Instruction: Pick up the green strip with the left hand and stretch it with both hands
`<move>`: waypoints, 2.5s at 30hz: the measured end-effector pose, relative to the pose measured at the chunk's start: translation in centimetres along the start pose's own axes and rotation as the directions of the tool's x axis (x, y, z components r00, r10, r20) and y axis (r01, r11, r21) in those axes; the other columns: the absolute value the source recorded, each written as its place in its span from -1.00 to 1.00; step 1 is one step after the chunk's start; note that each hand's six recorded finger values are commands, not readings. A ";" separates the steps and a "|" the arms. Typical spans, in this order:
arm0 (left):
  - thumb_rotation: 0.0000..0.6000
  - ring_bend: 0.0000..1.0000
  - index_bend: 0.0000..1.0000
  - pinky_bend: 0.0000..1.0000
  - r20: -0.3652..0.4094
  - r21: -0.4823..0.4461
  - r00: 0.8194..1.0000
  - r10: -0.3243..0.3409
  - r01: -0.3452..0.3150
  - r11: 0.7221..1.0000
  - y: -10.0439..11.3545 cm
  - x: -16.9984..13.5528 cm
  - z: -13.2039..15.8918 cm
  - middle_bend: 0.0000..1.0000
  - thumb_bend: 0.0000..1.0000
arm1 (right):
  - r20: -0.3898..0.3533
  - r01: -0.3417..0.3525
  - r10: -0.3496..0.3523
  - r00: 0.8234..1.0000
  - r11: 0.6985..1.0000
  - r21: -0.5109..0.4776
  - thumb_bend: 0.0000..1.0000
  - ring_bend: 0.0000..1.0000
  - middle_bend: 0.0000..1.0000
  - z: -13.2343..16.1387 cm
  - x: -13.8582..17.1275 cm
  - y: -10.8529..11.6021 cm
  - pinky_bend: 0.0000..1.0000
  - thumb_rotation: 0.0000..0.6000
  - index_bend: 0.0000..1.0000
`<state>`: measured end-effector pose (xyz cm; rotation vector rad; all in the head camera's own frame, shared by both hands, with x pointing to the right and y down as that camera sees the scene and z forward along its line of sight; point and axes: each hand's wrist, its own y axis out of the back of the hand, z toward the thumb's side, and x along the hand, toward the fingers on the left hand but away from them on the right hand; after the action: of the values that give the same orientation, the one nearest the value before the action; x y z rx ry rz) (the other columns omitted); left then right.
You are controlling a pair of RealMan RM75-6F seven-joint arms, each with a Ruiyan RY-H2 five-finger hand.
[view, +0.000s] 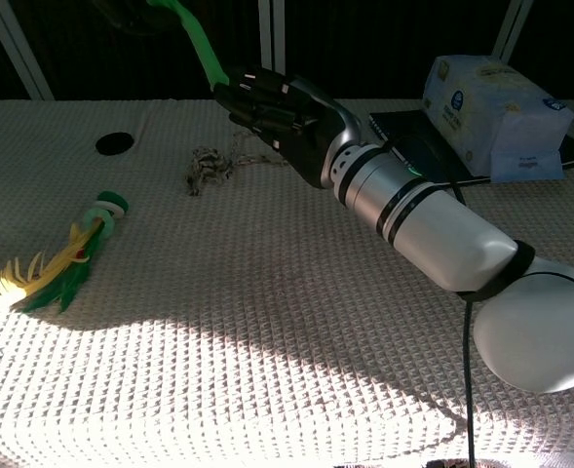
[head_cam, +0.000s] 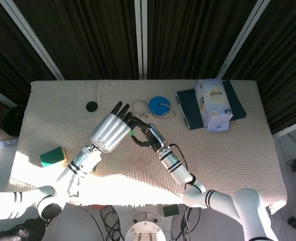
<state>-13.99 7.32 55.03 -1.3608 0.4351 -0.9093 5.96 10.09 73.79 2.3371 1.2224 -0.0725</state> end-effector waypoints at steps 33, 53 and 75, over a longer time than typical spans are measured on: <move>1.00 -0.57 0.16 -0.52 -0.006 -0.020 1.000 -0.003 0.002 1.000 -0.8 0.0 -0.1 -0.20 -0.31 | 0.004 -0.002 0.002 1.000 1.000 0.019 -0.13 -1.00 -0.68 0.1 -0.3 -0.3 -1.00 1.00 0.16; 1.00 -0.57 0.16 -0.54 -0.027 -0.035 1.000 0.007 -0.008 0.999 -1.0 -0.5 -0.3 -0.20 -0.31 | -0.018 0.006 -0.004 1.000 0.992 0.123 -0.13 -1.00 -0.73 0.6 0.0 0.3 -1.00 1.00 0.16; 1.00 -0.57 0.18 -0.53 -0.186 -0.303 0.980 0.067 -0.122 0.945 -5.4 -1.7 1.4 -0.20 -0.32 | -0.181 0.209 -0.110 0.977 0.647 0.734 -0.10 -1.00 -0.82 5.8 2.9 2.3 -1.00 1.00 0.19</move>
<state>-15.67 9.78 60.09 -1.5387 0.8004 -0.9084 10.53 8.61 68.81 2.9432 1.6997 -0.6259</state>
